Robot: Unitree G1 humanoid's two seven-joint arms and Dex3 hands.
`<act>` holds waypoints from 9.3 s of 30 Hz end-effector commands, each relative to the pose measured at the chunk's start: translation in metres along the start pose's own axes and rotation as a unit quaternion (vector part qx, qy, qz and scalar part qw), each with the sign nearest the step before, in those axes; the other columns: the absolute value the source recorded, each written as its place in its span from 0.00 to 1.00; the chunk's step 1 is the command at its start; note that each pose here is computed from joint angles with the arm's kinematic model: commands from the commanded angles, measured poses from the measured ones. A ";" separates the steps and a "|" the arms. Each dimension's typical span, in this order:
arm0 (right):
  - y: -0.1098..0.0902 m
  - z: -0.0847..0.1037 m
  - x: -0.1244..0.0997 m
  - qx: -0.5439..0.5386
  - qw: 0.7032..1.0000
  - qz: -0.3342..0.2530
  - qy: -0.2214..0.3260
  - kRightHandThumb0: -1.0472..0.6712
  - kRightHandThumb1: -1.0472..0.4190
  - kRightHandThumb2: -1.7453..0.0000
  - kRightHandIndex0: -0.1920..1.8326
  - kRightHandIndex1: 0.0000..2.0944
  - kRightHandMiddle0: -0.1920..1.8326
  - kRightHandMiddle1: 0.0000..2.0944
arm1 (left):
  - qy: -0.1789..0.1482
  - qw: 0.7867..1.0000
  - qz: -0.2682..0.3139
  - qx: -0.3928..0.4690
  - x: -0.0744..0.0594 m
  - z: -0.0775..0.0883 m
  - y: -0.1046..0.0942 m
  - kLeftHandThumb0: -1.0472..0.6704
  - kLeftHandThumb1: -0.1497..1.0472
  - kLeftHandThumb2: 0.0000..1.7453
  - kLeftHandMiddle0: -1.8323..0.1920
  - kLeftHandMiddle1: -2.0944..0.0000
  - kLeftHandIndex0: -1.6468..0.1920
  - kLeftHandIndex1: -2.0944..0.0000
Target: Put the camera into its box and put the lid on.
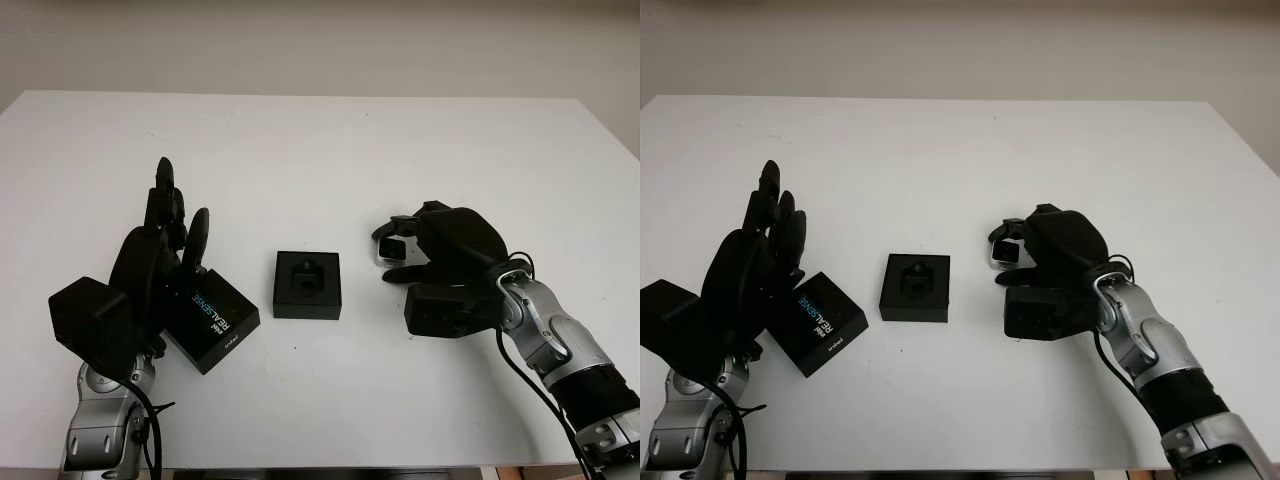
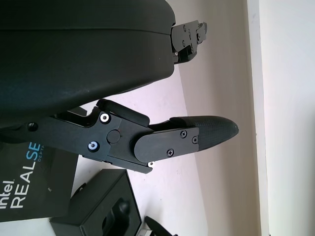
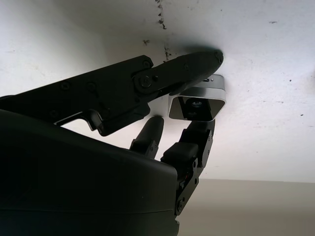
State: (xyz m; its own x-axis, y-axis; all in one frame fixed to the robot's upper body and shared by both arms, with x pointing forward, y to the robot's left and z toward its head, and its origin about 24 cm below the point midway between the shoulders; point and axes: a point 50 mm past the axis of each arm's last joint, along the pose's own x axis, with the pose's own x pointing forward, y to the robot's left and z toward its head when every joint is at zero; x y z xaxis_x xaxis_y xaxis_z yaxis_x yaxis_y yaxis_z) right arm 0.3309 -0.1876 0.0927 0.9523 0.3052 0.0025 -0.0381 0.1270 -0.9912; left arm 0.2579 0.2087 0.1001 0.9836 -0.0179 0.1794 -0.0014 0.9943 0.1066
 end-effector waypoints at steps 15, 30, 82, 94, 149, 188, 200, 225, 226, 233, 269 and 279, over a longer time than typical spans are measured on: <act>0.005 -0.001 -0.002 -0.024 1.000 0.003 0.012 0.26 0.13 0.97 0.22 0.61 0.39 0.33 | -0.010 1.000 0.000 0.006 0.001 0.000 0.003 0.20 1.00 0.31 1.00 0.97 1.00 0.98; 0.009 -0.002 -0.005 -0.067 0.998 -0.022 0.006 0.36 0.08 0.97 0.19 0.84 0.30 0.76 | -0.010 1.000 0.003 0.009 0.000 0.001 0.004 0.20 1.00 0.30 0.99 0.97 1.00 0.98; -0.036 0.023 0.015 0.379 0.923 -0.041 -0.056 0.37 0.03 0.97 0.14 0.46 0.22 0.89 | 0.004 1.000 0.005 -0.005 -0.006 -0.006 -0.007 0.19 1.00 0.29 0.99 0.97 1.00 0.98; -0.065 0.035 0.034 0.428 0.896 0.076 -0.088 0.36 0.03 0.97 0.12 0.49 0.22 0.95 | 0.002 1.000 0.005 -0.005 -0.007 -0.006 -0.010 0.20 1.00 0.30 1.00 0.98 1.00 0.99; -0.022 0.055 0.013 0.415 0.894 0.155 -0.071 0.34 0.03 0.97 0.18 0.23 0.23 0.96 | 0.004 1.000 0.004 -0.015 -0.006 -0.002 -0.019 0.20 1.00 0.30 1.00 0.98 1.00 0.98; -0.015 0.056 0.012 0.445 0.873 0.196 -0.024 0.35 0.03 0.97 0.14 0.31 0.25 0.95 | 0.008 1.000 0.005 -0.025 -0.007 -0.004 -0.024 0.19 1.00 0.30 1.00 0.98 1.00 0.99; -0.014 0.058 0.011 0.450 0.870 0.202 -0.029 0.36 0.03 0.97 0.14 0.33 0.24 0.95 | 0.009 1.000 0.002 -0.019 -0.007 -0.004 -0.024 0.19 1.00 0.30 1.00 0.99 1.00 0.99; -0.015 0.060 0.012 0.466 0.862 0.196 -0.040 0.36 0.03 0.97 0.12 0.35 0.24 0.96 | 0.009 1.000 0.006 -0.027 -0.007 -0.005 -0.026 0.19 1.00 0.30 1.00 0.98 1.00 0.99; -0.015 0.060 0.012 0.466 0.862 0.197 -0.040 0.36 0.03 0.97 0.12 0.35 0.24 0.96 | 0.010 1.000 0.006 -0.027 -0.007 -0.005 -0.026 0.19 1.00 0.30 1.00 0.98 1.00 0.99; -0.010 0.059 0.011 0.454 0.868 0.198 -0.041 0.37 0.03 0.97 0.12 0.36 0.22 0.92 | 0.012 1.000 0.007 -0.028 -0.008 -0.005 -0.026 0.19 1.00 0.30 1.00 0.98 1.00 0.99; -0.002 0.064 -0.012 0.210 0.956 0.154 -0.135 0.22 0.07 0.97 0.03 0.02 0.12 0.18 | 0.010 0.999 0.013 -0.030 -0.011 -0.004 -0.032 0.18 1.00 0.29 0.99 0.98 0.99 0.98; -0.006 0.062 -0.015 0.191 0.960 0.135 -0.152 0.19 0.08 0.97 0.00 0.00 0.07 0.06 | 0.014 0.999 0.014 -0.033 -0.012 -0.004 -0.038 0.18 1.00 0.29 1.00 0.98 0.99 0.98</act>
State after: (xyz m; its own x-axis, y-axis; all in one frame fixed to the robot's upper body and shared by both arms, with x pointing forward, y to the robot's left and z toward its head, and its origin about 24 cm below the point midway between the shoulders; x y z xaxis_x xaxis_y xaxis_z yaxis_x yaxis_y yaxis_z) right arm 0.2972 -0.1324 0.1023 0.7567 0.6305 -0.1727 -0.4580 0.3229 -0.8282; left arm 0.2492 0.1728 0.0880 0.9891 0.0074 0.1468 -0.0129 0.9992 0.0370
